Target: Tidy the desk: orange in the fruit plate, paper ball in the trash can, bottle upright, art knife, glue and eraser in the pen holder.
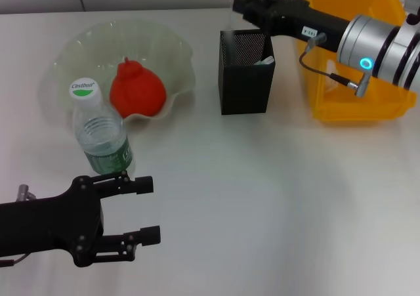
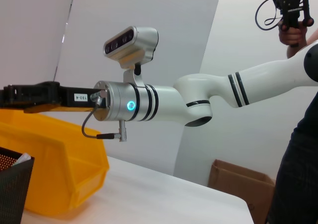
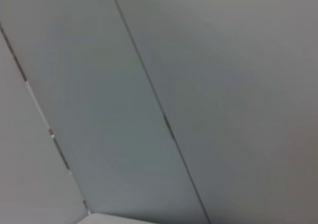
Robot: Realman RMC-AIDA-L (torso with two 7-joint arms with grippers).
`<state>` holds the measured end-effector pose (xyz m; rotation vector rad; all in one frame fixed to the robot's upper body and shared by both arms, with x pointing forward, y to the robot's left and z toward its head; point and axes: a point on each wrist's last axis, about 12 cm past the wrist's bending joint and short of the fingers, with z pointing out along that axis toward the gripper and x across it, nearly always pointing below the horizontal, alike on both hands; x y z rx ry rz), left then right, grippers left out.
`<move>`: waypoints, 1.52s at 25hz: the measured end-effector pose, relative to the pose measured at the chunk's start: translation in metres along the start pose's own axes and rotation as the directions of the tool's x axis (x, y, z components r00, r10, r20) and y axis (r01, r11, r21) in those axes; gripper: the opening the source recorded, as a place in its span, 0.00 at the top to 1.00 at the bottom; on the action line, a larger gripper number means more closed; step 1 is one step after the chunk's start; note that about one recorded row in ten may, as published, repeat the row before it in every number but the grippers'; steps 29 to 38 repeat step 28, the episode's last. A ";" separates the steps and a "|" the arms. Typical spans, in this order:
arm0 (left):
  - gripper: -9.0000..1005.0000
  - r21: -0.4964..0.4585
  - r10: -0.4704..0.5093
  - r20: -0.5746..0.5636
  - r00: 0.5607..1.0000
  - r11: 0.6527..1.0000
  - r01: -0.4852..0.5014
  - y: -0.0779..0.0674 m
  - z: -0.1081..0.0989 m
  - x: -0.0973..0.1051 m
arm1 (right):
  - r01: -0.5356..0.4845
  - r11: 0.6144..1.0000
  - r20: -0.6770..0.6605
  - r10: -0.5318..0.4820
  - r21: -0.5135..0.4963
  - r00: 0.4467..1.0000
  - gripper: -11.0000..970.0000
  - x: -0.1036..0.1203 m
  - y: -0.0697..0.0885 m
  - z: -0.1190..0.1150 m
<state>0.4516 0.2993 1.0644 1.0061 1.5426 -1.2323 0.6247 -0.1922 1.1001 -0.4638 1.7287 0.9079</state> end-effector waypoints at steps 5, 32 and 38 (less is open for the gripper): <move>0.22 0.001 -0.002 -0.002 1.000 1.000 0.002 -0.001 -0.005 0.000 | 0.045 0.997 0.018 -0.044 -0.055 0.999 0.66 -0.002 0.005 -0.017; 0.22 0.012 -0.041 -0.015 0.999 0.999 0.041 -0.006 -0.039 -0.014 | 0.130 0.769 -0.059 -0.213 -0.626 0.975 0.15 0.062 0.068 -0.120; 0.22 0.012 -0.041 -0.015 0.999 0.999 0.041 -0.006 -0.039 -0.014 | 0.130 0.769 -0.059 -0.213 -0.626 0.975 0.15 0.062 0.068 -0.120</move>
